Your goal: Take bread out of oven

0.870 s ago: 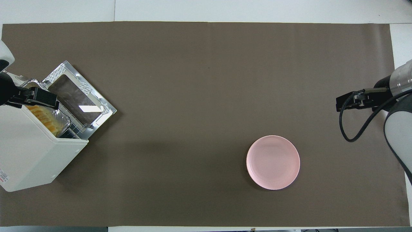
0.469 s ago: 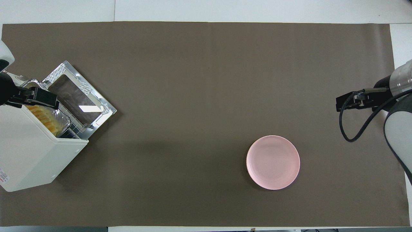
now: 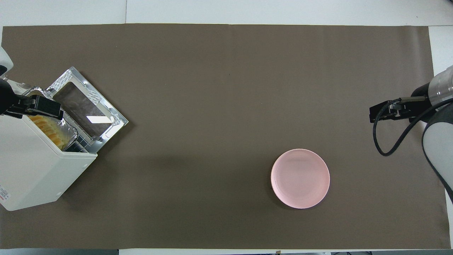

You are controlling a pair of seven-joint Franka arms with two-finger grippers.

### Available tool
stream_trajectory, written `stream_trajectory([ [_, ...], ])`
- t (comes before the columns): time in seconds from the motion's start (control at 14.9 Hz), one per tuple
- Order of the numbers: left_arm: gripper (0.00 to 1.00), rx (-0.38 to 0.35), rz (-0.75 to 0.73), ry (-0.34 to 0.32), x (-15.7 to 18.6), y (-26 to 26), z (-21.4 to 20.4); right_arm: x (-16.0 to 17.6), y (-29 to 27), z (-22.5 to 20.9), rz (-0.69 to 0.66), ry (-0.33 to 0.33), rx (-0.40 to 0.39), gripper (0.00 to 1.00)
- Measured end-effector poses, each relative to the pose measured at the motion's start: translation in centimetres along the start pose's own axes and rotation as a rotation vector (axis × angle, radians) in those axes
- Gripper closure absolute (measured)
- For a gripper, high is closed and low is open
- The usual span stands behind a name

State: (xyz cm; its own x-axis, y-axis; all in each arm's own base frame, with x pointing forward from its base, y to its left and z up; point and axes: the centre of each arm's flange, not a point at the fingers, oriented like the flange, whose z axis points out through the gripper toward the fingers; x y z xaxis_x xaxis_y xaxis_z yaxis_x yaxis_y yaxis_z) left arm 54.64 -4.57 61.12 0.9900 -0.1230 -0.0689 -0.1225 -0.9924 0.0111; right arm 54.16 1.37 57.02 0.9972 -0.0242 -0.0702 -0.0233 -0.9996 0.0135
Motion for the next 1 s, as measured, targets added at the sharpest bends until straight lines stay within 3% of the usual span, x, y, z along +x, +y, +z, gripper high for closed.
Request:
stream_trajectory([
  [0.47, 0.00, 0.002, -0.087, -0.013, 0.3, 0.0, 0.4, 0.0, 0.0, 0.0, 0.000, 0.000, 0.000, 0.00],
  [0.67, 0.00, 0.028, -0.214, -0.040, 3.4, -0.4, 2.4, 0.0, 0.0, 0.0, 0.000, 0.000, 0.000, 0.00],
  [0.8, 0.00, 0.098, -0.339, -0.070, 6.5, -0.6, 5.6, 0.0, 0.0, 0.0, 0.000, 0.000, 0.000, 0.00],
  [1.0, 0.00, 0.149, -0.515, -0.046, 10.3, 0.6, 9.9, 0.0, 0.0, 0.0, 0.000, 0.000, 0.000, 0.00],
])
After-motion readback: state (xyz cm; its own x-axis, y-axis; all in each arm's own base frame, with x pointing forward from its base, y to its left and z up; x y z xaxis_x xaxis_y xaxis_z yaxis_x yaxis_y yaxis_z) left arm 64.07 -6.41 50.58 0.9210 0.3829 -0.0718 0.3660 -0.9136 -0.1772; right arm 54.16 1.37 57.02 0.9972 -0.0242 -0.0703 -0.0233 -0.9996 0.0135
